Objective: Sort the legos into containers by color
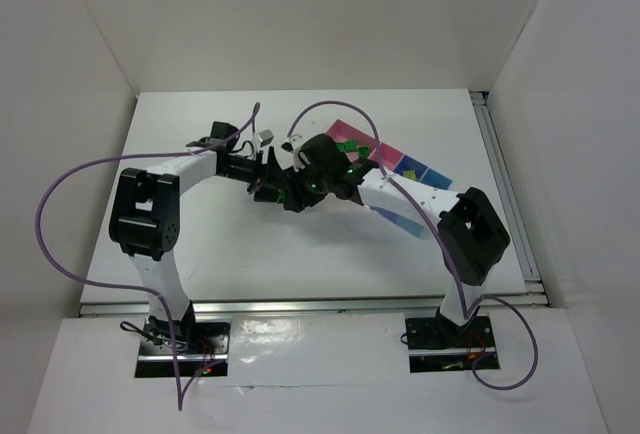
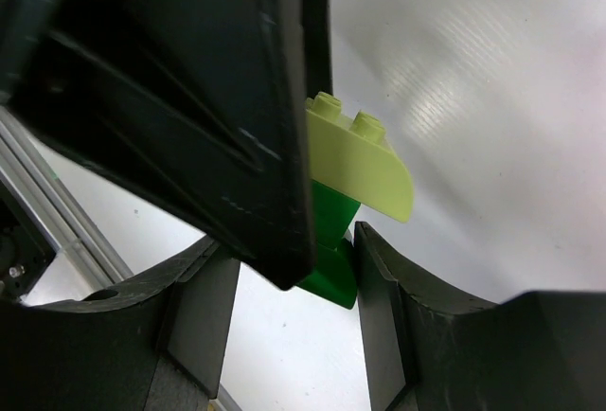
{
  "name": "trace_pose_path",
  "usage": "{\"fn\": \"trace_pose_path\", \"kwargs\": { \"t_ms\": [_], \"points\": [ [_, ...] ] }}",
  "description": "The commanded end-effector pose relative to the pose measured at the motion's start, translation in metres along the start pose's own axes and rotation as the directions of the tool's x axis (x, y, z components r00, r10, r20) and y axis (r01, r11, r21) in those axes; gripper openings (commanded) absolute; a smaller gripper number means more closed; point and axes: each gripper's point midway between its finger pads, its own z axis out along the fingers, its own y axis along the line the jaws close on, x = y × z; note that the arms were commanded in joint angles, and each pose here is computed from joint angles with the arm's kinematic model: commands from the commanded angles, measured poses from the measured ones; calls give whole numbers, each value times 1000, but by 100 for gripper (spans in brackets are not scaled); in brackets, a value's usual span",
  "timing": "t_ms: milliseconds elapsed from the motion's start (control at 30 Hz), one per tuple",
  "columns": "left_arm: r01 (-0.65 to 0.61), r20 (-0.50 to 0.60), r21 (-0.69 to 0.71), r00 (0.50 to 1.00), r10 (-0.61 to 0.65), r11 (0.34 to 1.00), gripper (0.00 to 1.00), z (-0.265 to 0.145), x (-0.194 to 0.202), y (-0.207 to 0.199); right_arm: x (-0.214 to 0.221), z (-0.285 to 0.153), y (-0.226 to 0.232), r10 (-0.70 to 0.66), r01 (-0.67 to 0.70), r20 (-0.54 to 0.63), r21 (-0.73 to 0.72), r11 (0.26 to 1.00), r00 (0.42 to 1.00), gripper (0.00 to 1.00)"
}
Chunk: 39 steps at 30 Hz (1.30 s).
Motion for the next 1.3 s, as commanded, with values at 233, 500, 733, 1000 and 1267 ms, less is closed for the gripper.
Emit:
{"fn": "trace_pose_path", "kwargs": {
  "t_ms": [233,500,733,1000,1267],
  "points": [
    [-51,3,60,999,51,997,58,3,-11,-10,-28,-18,13,-37,39,98,-27,999,994,32],
    [-70,-10,123,997,72,990,3,1,-8,-22,-30,-16,11,-36,38,101,-17,999,994,32],
    [-1,70,52,998,-3,999,0,-7,-31,-13,-40,-26,-9,-31,19,119,98,995,992,93],
    [42,178,25,983,-46,999,0,-22,-65,-15,-61,-58,-31,117,-125,217,22,992,969,89],
    [79,226,-42,972,-67,996,0,-26,-73,-3,-31,-33,-36,139,-146,101,64,987,985,83]
  ]
}}
